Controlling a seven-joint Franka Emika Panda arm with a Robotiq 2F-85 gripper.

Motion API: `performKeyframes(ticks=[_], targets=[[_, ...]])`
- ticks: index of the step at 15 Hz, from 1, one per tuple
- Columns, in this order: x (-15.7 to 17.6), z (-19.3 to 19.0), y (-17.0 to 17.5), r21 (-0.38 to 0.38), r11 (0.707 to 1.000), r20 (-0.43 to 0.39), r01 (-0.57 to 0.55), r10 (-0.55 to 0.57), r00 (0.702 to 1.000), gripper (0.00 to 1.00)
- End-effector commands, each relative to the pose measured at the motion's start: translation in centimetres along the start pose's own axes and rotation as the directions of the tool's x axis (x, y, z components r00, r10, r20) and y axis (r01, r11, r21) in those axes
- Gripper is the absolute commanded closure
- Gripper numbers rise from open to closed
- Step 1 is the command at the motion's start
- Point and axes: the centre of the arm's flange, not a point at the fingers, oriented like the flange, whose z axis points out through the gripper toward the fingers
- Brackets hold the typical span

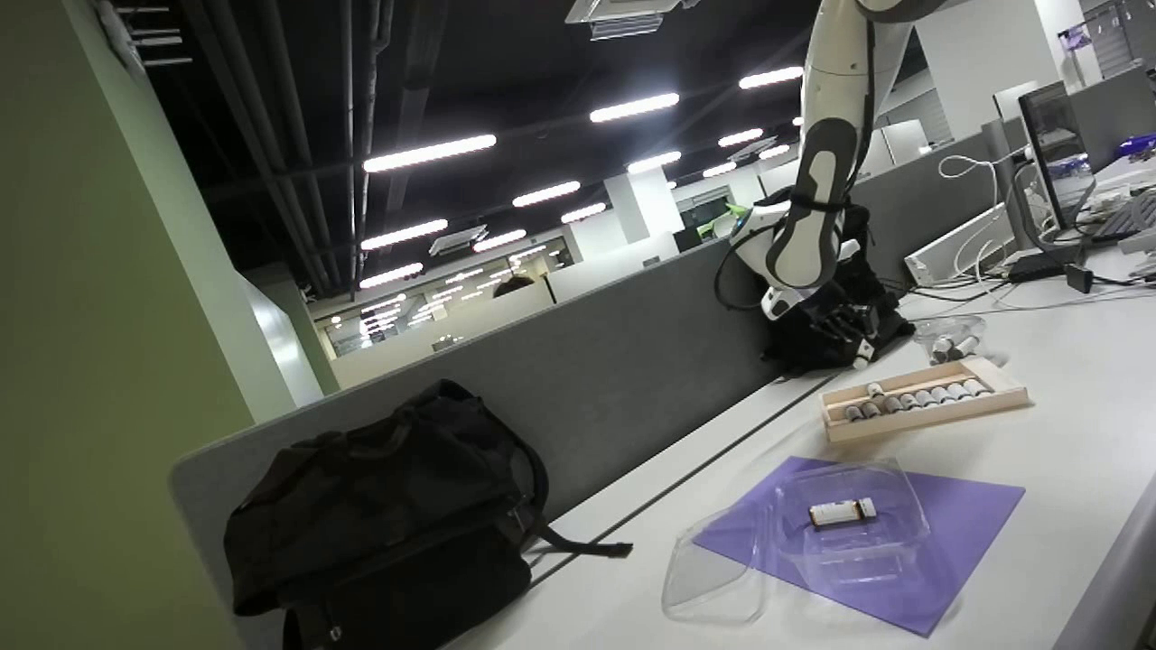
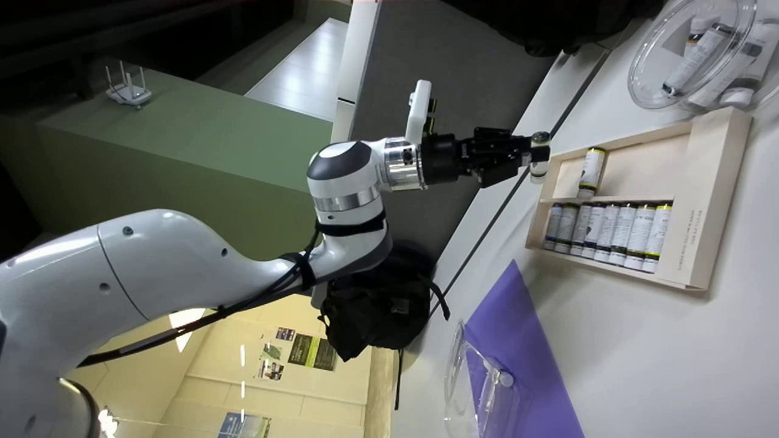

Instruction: Pick the bottle on the table and put it in the lower compartment of the tray

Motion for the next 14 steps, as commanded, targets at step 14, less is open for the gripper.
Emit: performKeyframes(ticks=[14], targets=[[6.4, 0.2, 3.5, -0.024, 0.983, -0.177, 0.181, -0.182, 0.967, 0.93]])
